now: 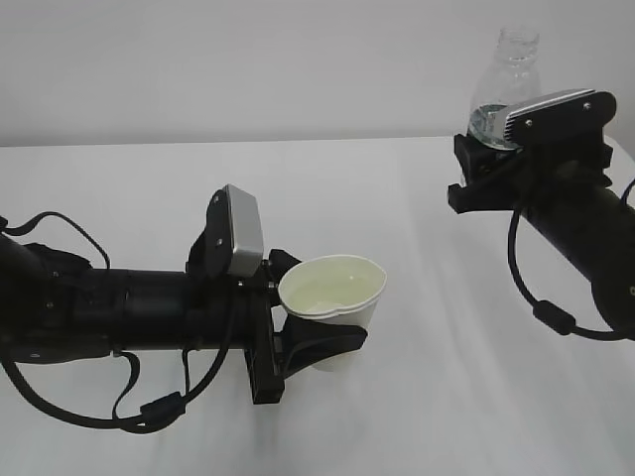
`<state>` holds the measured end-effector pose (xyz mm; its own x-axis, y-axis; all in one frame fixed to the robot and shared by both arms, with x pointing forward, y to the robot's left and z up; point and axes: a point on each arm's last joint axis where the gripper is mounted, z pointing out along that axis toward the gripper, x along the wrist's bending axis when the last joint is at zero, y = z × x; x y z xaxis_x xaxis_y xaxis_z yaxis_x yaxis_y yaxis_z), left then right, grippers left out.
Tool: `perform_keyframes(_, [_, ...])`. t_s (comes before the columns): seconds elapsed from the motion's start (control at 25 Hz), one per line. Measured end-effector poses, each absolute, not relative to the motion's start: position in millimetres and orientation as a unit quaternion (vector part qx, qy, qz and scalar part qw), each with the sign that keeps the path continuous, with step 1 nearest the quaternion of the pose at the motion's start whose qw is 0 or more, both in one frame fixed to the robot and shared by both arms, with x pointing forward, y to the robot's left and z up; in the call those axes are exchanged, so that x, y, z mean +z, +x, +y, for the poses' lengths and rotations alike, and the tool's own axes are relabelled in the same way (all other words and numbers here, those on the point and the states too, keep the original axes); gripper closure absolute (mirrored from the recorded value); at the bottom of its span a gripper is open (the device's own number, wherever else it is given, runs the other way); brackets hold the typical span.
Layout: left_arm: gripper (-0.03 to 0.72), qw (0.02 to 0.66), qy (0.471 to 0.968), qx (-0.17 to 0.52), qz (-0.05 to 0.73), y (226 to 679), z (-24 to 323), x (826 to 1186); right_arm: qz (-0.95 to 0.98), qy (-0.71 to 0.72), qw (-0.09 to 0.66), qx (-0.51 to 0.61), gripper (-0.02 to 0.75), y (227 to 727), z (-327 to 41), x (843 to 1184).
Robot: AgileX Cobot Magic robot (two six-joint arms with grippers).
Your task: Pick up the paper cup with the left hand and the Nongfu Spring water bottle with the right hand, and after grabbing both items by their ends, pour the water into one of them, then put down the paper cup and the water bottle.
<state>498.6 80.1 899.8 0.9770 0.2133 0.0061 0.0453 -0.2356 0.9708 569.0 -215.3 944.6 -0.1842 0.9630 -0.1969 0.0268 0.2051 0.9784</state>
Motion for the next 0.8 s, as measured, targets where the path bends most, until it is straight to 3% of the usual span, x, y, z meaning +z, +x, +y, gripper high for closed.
perform_keyframes(0.8, [0.259, 0.613, 0.783, 0.068, 0.082, 498, 80, 900, 0.618, 0.446, 0.479, 0.436, 0.27, 571, -220, 905])
